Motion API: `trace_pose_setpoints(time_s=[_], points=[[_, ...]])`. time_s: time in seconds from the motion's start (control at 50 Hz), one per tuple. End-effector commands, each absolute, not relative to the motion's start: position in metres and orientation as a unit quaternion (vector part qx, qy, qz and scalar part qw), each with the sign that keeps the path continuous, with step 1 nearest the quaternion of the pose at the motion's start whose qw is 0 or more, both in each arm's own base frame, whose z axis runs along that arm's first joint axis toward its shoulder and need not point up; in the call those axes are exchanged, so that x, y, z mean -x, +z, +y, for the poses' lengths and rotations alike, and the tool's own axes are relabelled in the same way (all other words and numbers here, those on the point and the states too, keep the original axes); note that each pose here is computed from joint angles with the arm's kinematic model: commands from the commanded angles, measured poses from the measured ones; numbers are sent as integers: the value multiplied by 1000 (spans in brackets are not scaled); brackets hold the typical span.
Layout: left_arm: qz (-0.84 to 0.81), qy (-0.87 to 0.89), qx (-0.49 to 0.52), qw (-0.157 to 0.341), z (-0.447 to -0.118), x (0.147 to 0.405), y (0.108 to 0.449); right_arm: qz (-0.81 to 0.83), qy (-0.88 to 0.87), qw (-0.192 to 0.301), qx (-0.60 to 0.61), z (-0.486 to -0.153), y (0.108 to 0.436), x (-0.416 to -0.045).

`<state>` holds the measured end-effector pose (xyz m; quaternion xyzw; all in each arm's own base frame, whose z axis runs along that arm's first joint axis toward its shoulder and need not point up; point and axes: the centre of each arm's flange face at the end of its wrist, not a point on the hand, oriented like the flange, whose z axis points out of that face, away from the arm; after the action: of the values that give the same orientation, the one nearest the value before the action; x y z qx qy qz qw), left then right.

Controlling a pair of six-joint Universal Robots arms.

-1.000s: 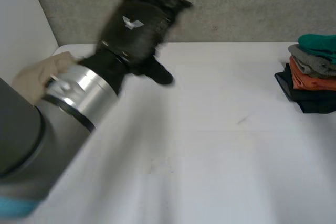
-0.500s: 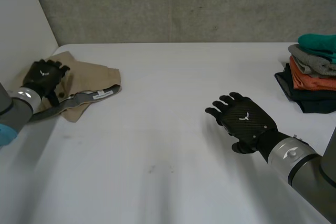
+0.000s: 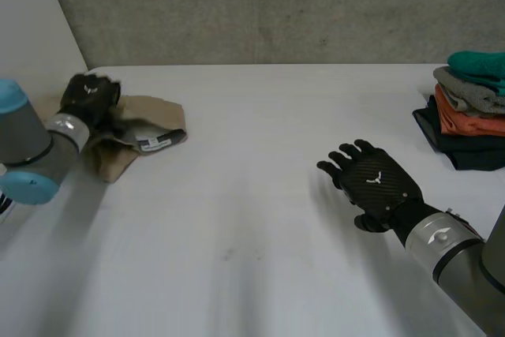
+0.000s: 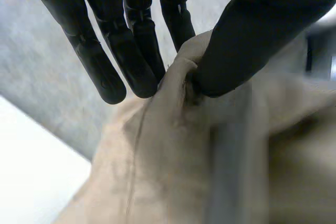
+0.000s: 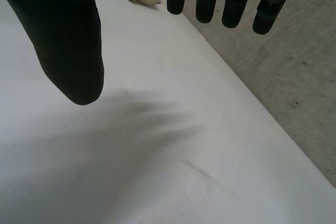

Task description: Fold the laundry.

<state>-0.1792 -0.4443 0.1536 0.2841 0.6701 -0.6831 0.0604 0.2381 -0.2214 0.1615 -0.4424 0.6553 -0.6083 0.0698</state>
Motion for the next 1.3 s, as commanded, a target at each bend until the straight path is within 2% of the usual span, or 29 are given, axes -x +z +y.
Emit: trace_pose_setpoints(time_s=[0.02, 0.04, 0.1, 0.14, 0.28, 0.34, 0.46, 0.56, 0.64, 0.74, 0.8, 0.88, 0.96, 0.98, 1.0, 1.04, 1.1, 1.3], points=[[654, -715, -231, -89, -392, 245, 213, 664, -624, 27, 411, -237, 167, -227], [650, -713, -229, -128, -374, 265, 225, 665, -626, 20, 407, -239, 168, -225], [640, -710, -223, -191, -339, 297, 248, 668, -636, -6, 386, -246, 174, -219], [636, -709, -219, -214, -326, 311, 254, 667, -644, -17, 373, -250, 179, -217], [648, -668, -240, -277, -267, 392, 218, 685, -656, -37, 317, -265, 186, -199], [645, -660, -249, -294, -254, 414, 210, 690, -657, -39, 302, -270, 187, -194], [641, -650, -229, -339, -243, 425, 218, 693, -655, -39, 298, -272, 188, -190], [630, -659, -230, -339, -235, 418, 241, 699, -649, -38, 296, -270, 186, -190], [633, -666, -243, -312, -227, 397, 253, 720, -631, -16, 289, -262, 183, -193], [642, -689, -260, -216, -240, 347, 257, 749, -611, 43, 252, -256, 188, -200], [646, -693, -269, -172, -244, 328, 254, 756, -604, 79, 239, -253, 195, -209], [666, -683, -281, -101, -260, 297, 236, 756, -593, 106, 254, -244, 199, -221], [690, -661, -288, -63, -271, 280, 214, 754, -588, 115, 269, -235, 195, -231], [690, -661, -288, -63, -271, 280, 213, 752, -588, 119, 274, -233, 195, -234], [707, -643, -290, -53, -278, 274, 196, 750, -587, 123, 280, -230, 194, -238], [720, -629, -289, -49, -282, 269, 184, 748, -581, 132, 293, -227, 189, -248], [729, -620, -287, -49, -285, 267, 175, 751, -572, 136, 301, -229, 179, -257], [749, -592, -294, -53, -288, 273, 144, 755, -580, 99, 291, -245, 162, -279]])
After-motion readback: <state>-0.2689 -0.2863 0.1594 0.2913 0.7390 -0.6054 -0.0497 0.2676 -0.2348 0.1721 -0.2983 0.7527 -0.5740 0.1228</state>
